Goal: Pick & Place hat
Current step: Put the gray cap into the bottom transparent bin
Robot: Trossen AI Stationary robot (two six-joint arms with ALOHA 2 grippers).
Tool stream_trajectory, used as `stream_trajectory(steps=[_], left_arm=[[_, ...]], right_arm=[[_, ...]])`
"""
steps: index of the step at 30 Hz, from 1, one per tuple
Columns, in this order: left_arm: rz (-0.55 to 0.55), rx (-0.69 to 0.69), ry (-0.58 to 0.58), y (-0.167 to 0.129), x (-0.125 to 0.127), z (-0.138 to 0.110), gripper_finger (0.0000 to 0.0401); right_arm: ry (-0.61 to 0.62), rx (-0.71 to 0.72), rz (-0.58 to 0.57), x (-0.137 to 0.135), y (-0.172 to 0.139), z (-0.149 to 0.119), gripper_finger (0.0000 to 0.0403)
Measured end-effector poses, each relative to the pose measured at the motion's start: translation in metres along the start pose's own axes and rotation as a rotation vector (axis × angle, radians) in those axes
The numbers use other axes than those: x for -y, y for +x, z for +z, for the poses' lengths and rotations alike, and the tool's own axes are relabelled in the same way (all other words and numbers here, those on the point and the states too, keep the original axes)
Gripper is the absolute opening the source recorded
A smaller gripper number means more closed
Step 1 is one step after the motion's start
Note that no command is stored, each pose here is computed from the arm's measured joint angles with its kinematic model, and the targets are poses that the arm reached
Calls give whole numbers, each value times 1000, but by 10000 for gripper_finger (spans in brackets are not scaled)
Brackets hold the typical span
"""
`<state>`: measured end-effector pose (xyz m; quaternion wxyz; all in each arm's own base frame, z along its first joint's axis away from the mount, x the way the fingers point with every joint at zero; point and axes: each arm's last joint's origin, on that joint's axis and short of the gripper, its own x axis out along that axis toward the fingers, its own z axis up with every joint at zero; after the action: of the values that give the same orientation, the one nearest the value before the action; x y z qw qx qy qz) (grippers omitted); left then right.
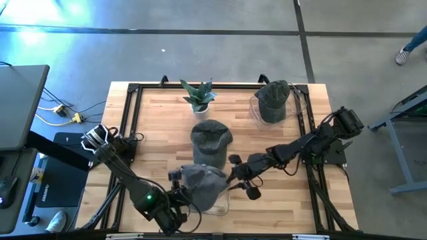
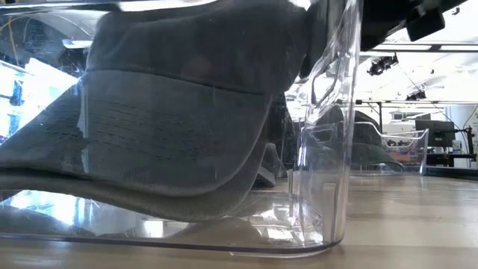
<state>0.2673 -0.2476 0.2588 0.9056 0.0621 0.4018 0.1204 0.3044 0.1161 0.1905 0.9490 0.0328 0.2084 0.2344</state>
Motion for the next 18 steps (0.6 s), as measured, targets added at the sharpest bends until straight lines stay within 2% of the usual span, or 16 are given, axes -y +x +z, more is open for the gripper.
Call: stream_trajectory(steps=[4,12,18], left_arm=[[-22,18,41,-1,2,3,3],[-54,-51,-109,-2,2,1,3],[-49,-107,-111,21,11,-3,3]], right_arm=[[17,13,-148,8,-1,0,79],[3,10,-261,11,-1,-1,7],[-26,58,-247,10,-1,4,24]])
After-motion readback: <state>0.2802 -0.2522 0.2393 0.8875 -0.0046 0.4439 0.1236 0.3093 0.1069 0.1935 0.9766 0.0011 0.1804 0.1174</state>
